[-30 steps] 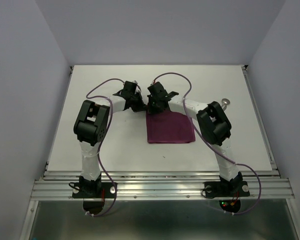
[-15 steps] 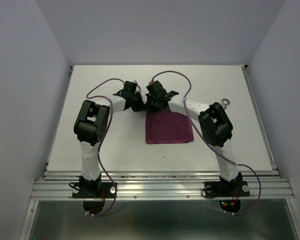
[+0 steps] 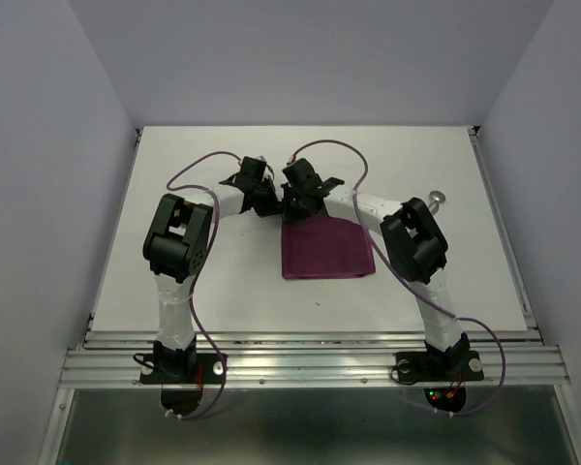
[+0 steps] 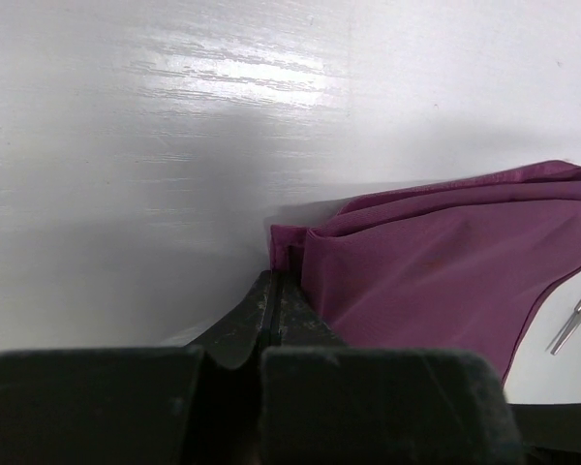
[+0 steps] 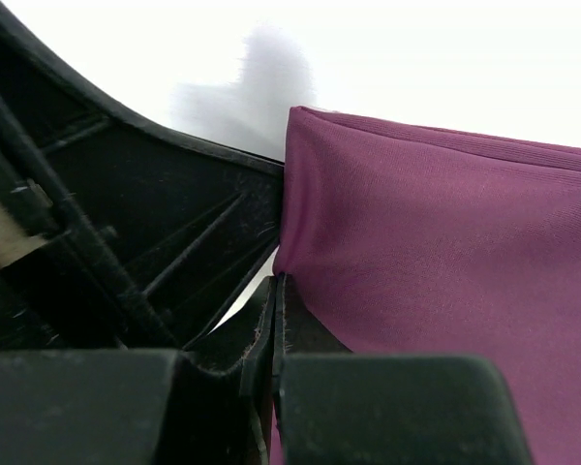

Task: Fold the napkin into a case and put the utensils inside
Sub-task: Smooth out the lower triangle-folded napkin at the center of the board.

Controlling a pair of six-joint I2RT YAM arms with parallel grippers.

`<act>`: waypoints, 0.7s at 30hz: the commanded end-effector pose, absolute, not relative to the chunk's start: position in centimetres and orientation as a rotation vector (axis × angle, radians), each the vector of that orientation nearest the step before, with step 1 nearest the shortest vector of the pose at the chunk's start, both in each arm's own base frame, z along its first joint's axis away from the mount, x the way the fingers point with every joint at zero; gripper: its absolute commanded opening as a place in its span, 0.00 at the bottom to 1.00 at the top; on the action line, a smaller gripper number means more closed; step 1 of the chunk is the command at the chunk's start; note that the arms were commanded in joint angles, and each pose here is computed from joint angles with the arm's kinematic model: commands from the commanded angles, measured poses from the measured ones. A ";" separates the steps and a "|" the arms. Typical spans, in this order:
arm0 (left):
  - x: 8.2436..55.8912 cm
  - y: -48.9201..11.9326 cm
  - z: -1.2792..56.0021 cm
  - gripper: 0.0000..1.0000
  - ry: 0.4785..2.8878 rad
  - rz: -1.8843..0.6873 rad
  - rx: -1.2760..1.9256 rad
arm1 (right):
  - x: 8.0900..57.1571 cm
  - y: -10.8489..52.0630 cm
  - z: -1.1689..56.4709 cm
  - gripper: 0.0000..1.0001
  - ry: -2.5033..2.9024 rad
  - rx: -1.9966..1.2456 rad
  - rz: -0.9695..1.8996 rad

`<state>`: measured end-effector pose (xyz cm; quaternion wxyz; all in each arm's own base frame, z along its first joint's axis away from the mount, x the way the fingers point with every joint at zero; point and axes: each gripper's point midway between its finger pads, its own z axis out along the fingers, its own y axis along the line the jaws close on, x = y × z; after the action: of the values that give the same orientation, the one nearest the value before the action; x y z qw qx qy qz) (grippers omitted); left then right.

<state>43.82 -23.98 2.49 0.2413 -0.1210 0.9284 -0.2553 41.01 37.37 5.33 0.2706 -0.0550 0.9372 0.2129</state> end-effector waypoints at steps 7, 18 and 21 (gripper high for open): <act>43.3 -21.1 3.0 0.17 2.577 -0.511 -0.350 | 41.7 39.6 6.7 0.01 2.464 -0.185 0.654; 43.8 -19.7 6.7 0.32 2.520 -0.439 -0.340 | 42.1 37.9 12.1 0.41 2.354 -0.143 0.610; 43.8 -19.6 7.0 0.35 2.512 -0.450 -0.353 | 42.1 36.4 13.8 0.41 2.324 -0.115 0.592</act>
<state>42.81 -20.40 3.05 0.2399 -0.1319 0.9471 -0.1677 40.93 37.09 6.28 0.2821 -0.0552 0.9348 0.2086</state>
